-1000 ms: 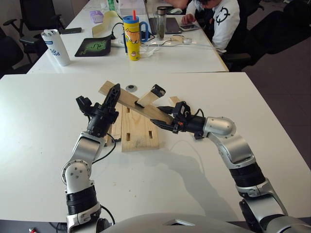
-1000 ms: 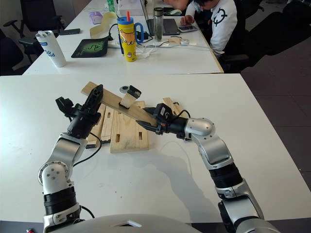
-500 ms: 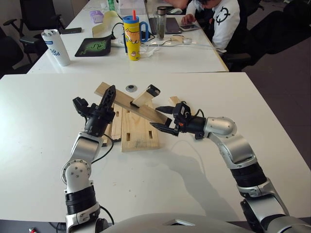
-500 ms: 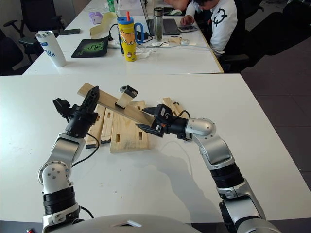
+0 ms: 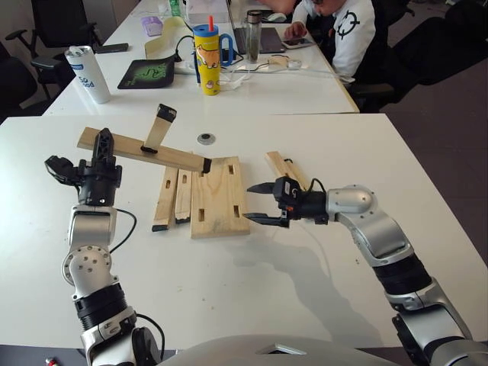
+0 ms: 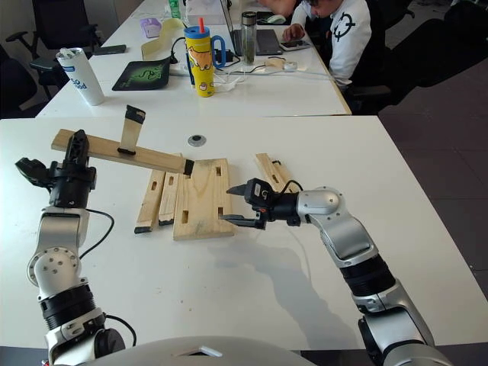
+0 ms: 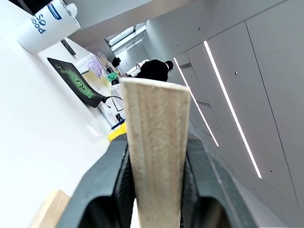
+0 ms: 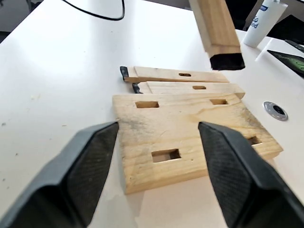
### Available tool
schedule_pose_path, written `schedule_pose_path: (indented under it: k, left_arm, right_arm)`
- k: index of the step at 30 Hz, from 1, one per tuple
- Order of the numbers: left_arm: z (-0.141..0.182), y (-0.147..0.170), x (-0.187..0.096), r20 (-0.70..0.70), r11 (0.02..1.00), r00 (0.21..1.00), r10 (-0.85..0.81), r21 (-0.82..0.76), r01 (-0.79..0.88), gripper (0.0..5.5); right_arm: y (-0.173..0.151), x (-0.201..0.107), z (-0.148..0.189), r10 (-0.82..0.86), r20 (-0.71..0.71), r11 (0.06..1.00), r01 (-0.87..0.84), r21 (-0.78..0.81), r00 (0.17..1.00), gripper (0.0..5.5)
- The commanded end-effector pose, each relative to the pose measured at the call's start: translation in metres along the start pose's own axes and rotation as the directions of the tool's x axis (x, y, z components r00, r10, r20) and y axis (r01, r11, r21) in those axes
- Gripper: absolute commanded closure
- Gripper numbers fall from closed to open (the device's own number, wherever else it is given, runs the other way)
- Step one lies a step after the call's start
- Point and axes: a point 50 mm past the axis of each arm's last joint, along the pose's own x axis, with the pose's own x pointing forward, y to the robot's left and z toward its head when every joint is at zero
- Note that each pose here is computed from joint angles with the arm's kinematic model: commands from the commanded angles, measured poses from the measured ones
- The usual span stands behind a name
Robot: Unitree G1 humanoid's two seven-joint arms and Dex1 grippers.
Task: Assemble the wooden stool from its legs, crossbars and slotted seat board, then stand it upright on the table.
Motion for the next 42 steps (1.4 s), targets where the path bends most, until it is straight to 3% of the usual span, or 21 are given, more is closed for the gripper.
schedule_pose_path:
  k: [1, 6, 15, 23, 26, 33, 42]
  left_arm:
    - [-0.002, -0.003, 0.005, -0.015, 1.0, 1.0, -0.024, 0.012, 0.024, 4.46]
    - [-0.006, -0.002, 0.006, -0.024, 1.0, 0.999, -0.025, 0.011, 0.025, 4.46]
    - [-0.01, -0.002, 0.008, -0.042, 0.999, 0.998, -0.038, 0.012, 0.039, 4.46]
    - [-0.012, -0.002, 0.009, -0.047, 0.999, 0.998, -0.044, 0.015, 0.045, 4.46]
    - [-0.012, -0.002, 0.008, -0.045, 0.999, 0.998, -0.044, 0.015, 0.045, 4.46]
    - [-0.012, -0.001, 0.006, -0.038, 0.999, 0.999, -0.037, 0.016, 0.038, 4.46]
    - [-0.035, -0.006, 0.008, -0.156, 0.99, 0.987, -0.037, 0.127, 0.057, 4.46]
  right_arm:
    - [0.002, 0.011, -0.012, 0.082, -0.128, 0.994, -0.091, -0.06, 0.988, 2.38]
    - [0.001, 0.03, -0.022, 0.127, -0.235, 0.977, -0.162, -0.137, 0.964, 2.38]
    - [-0.004, 0.051, -0.029, 0.091, -0.252, 0.987, -0.121, -0.103, 0.963, 2.38]
    - [-0.002, 0.05, -0.049, 0.123, -0.463, 0.99, -0.14, -0.002, 0.878, 2.38]
    - [-0.002, 0.047, -0.053, 0.125, -0.494, 0.992, -0.123, 0.036, 0.861, 2.73]
    - [-0.015, 0.03, -0.069, 0.04, -0.558, 0.993, 0.029, 0.113, 0.829, 2.84]
    - [-0.006, 0.037, -0.053, 0.021, -0.464, 0.994, 0.031, 0.104, 0.886, 2.86]
